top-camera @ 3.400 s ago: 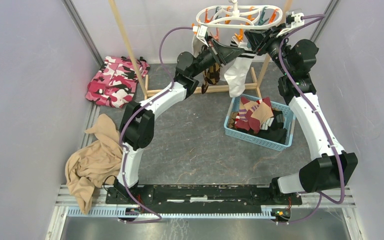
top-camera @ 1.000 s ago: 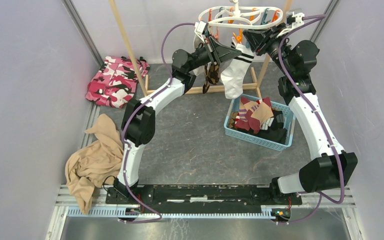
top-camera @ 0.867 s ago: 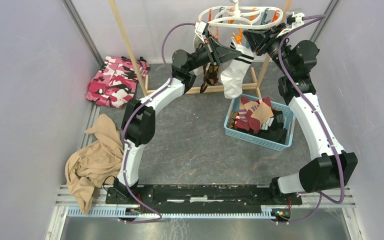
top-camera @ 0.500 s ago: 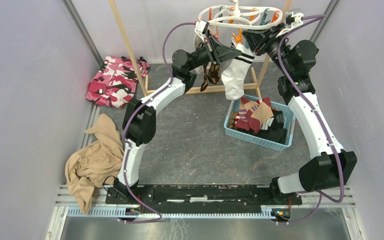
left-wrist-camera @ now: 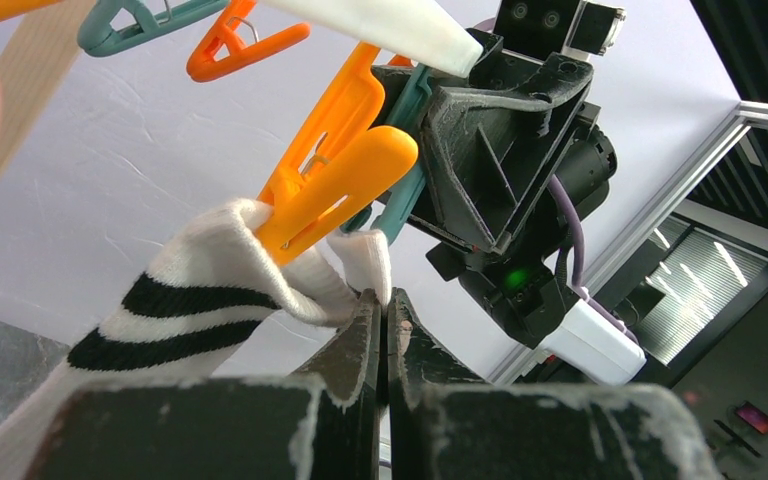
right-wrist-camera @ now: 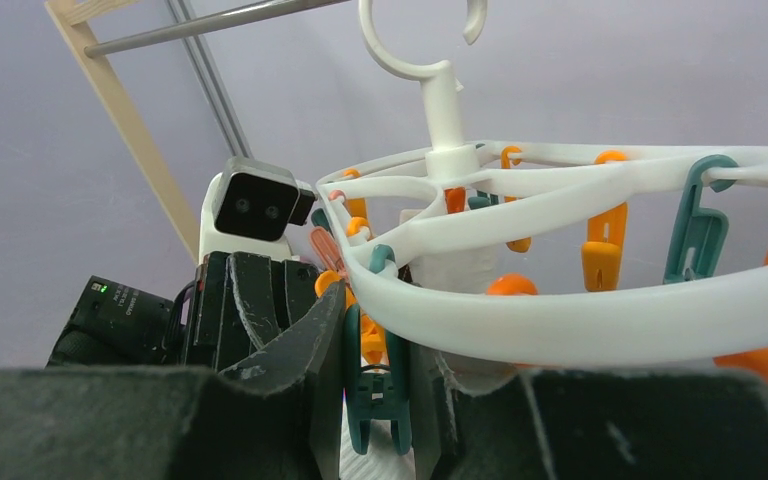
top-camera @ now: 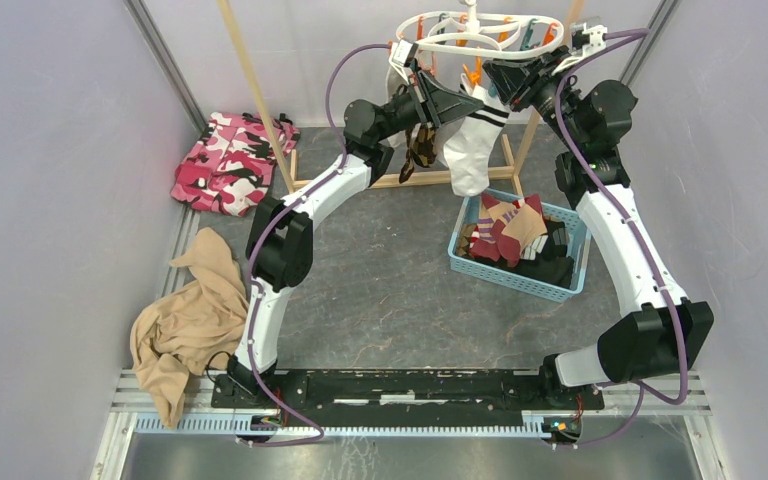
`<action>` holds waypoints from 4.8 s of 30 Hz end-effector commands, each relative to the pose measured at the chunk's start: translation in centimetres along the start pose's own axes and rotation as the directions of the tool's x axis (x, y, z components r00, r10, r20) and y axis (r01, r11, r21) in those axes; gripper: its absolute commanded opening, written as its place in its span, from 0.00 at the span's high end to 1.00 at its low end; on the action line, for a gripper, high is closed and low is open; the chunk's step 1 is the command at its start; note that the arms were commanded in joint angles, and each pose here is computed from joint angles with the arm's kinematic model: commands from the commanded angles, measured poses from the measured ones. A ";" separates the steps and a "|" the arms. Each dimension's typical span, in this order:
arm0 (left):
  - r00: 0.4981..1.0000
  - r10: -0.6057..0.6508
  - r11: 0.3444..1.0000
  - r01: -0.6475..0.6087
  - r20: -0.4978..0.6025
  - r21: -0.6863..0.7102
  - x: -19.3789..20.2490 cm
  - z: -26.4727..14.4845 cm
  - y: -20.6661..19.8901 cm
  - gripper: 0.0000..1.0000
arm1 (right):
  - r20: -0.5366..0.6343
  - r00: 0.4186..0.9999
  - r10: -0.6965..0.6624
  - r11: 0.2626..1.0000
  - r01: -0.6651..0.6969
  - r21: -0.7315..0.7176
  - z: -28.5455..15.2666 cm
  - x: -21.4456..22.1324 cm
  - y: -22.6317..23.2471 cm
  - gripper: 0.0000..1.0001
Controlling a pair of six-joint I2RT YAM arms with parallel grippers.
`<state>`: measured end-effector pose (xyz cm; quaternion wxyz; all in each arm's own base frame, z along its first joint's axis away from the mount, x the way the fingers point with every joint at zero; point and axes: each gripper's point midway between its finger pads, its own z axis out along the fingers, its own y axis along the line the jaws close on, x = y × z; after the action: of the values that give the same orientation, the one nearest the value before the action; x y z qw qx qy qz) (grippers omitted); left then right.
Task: Clip the socks to the hanger
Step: Clamp the sock onto the hanger, then reset both arms
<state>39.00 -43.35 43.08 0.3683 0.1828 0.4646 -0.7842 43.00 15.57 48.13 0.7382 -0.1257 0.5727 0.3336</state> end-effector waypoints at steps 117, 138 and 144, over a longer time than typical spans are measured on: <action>0.992 0.096 0.985 -0.083 0.084 -0.148 -2.8 -8.5 -4.0 0.27 | -0.073 0.970 -0.231 0.966 0.238 0.103 -9.4 -0.2 -0.5 0.04; 0.883 0.274 0.271 -0.451 -0.381 -0.850 -3.9 -30.7 -4.0 0.00 | -0.233 0.969 0.088 0.450 0.170 0.877 -26.2 7.4 -11.1 0.02; 0.876 0.255 0.133 -0.451 -0.409 -0.883 -2.6 -34.1 -5.3 0.00 | -0.282 0.948 0.148 0.508 0.171 0.844 -24.5 9.3 -11.3 0.02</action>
<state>36.23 -14.39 32.69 0.5367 0.0823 0.7888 -0.2881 32.62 -3.28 28.55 0.6048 0.1789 0.7755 -0.0286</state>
